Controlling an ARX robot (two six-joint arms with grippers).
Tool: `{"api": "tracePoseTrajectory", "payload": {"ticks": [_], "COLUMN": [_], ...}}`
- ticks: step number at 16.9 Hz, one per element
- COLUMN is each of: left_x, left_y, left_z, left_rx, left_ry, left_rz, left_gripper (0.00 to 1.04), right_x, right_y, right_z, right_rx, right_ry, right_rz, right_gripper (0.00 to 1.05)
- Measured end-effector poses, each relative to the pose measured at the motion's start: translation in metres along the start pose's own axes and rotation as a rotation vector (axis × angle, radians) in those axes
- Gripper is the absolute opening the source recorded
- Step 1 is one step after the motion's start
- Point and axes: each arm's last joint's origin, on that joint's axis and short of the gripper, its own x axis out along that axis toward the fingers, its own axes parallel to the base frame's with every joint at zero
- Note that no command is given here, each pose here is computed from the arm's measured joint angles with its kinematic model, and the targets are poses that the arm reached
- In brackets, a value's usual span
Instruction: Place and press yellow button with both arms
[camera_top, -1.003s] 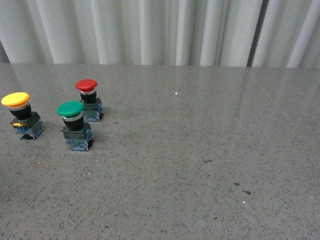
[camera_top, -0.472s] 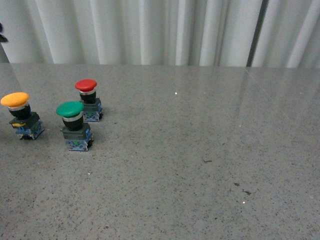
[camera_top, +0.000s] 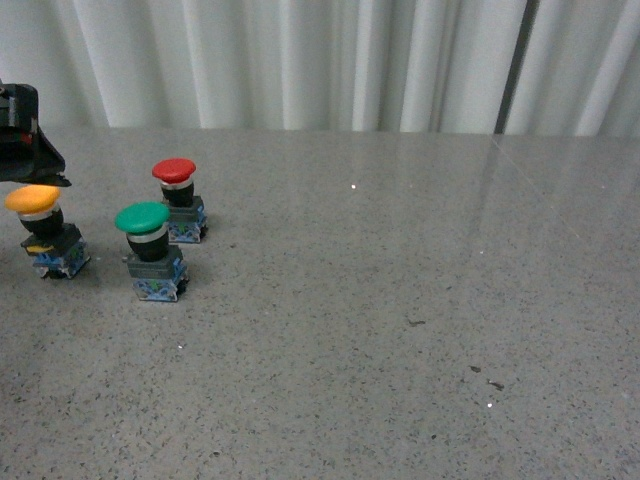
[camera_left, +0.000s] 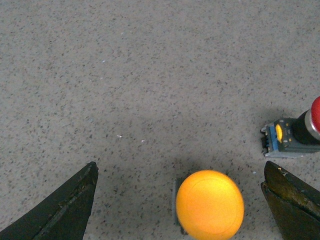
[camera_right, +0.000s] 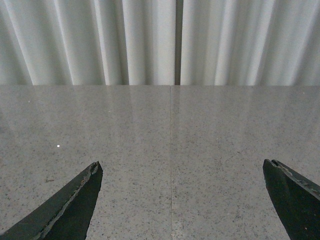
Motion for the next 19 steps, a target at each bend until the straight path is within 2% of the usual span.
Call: {"api": "tracePoseTrajectory", "payload": {"ticks": [3,7,8,14,17,19], "left_x": [0.015,0.028,0.028,0.025,-0.01,-0.062], "left_y": [-0.012,-0.013,-0.013,-0.015,-0.026,-0.058], "left_z": [-0.004,-0.013,-0.012,-0.011,0.0,0.029], "left_rx": [0.008,0.006,0.01,0.022,0.043,0.074], "left_ry": [0.027,0.074,0.068,0.069,0.0,-0.17], "left_rz": [-0.037,-0.033,-0.025,0.003,-0.003,-0.046], "left_gripper": [0.98,0.98,0.95,0.39,0.38,0.38], "right_x": [0.0,0.0,0.0,0.0,0.0,0.0], "right_y": [0.0,0.0,0.0,0.0,0.0,0.0], "right_z": [0.0,0.0,0.0,0.0,0.0,0.0], "right_rx": [0.0,0.0,0.0,0.0,0.0,0.0], "right_ry": [0.0,0.0,0.0,0.0,0.0,0.0], "right_rz": [0.0,0.0,0.0,0.0,0.0,0.0], "right_gripper": [0.98,0.98,0.98,0.98,0.98,0.98]}}
